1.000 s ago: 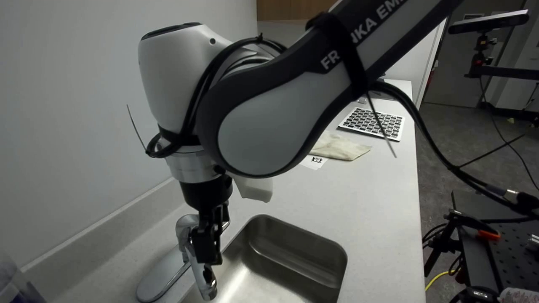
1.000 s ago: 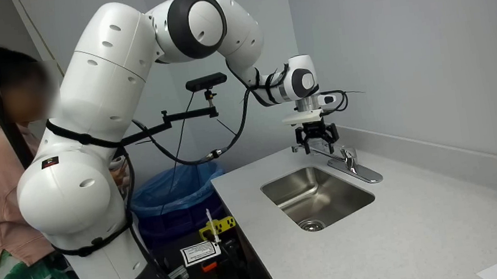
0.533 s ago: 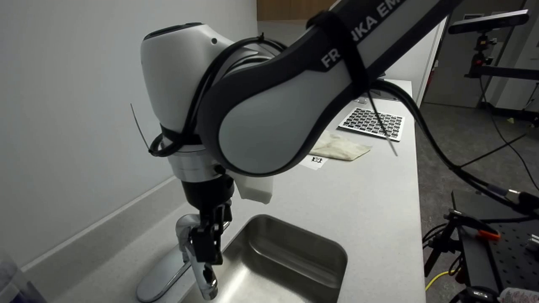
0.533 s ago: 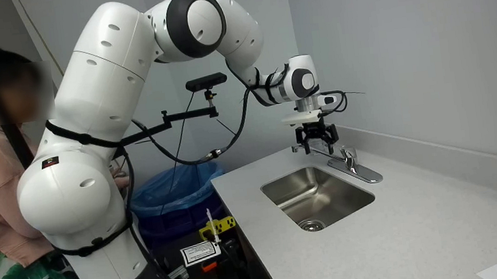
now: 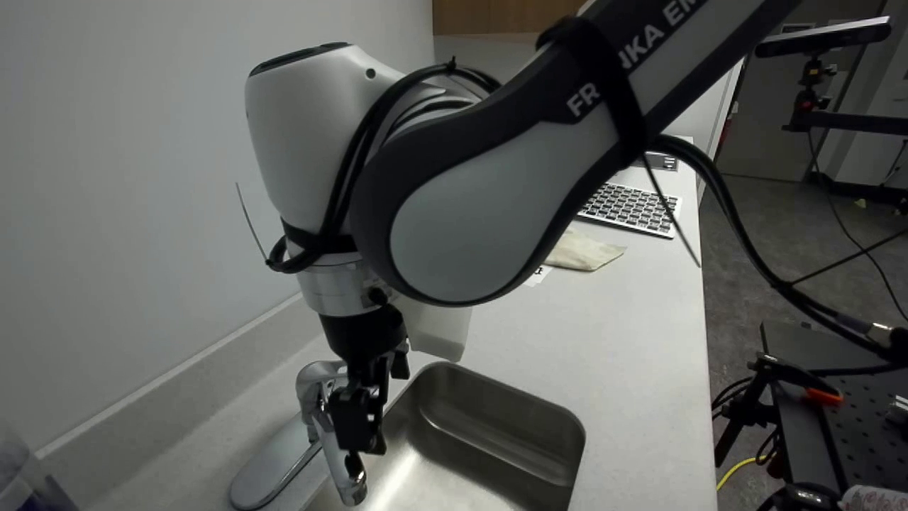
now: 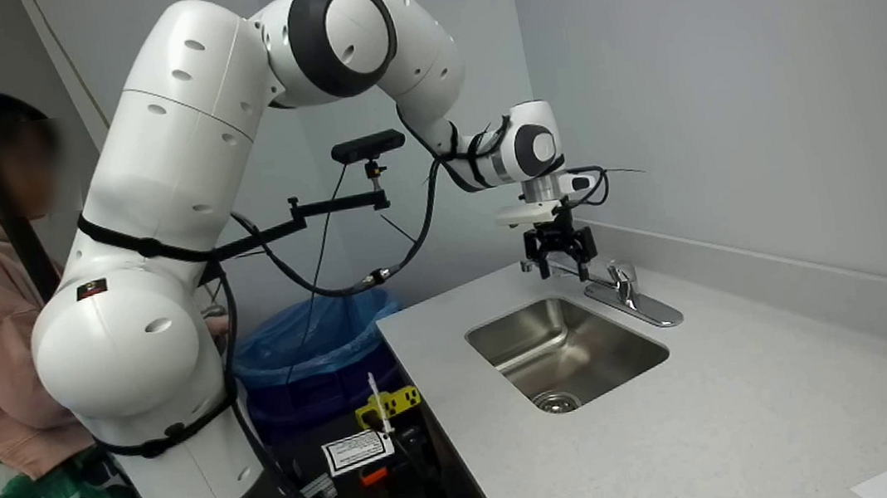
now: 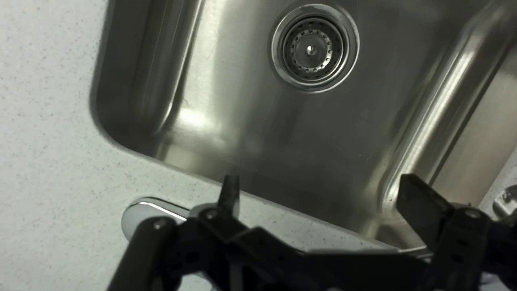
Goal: Push the faucet to the left
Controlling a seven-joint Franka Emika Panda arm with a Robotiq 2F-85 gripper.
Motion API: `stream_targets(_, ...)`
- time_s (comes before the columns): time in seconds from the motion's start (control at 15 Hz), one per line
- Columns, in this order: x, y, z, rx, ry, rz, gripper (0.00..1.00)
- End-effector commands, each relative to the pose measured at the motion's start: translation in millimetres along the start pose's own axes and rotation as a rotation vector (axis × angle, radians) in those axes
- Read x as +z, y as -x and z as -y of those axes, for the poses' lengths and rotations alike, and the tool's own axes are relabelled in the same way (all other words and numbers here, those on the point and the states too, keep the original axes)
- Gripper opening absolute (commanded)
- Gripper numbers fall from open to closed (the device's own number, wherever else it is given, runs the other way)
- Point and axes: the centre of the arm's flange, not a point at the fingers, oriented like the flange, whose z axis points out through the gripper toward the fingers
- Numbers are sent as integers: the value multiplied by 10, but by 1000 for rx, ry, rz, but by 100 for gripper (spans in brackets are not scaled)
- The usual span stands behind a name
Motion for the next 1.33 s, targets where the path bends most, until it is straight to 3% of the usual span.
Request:
stream_targets(0.0,-12,166,90,81,11,13,72)
stream_targets(0.67,-114,-82,274,268,-29,-81,0)
stream_targets(1.27,-185,-280,353,462,-127,-95,0)
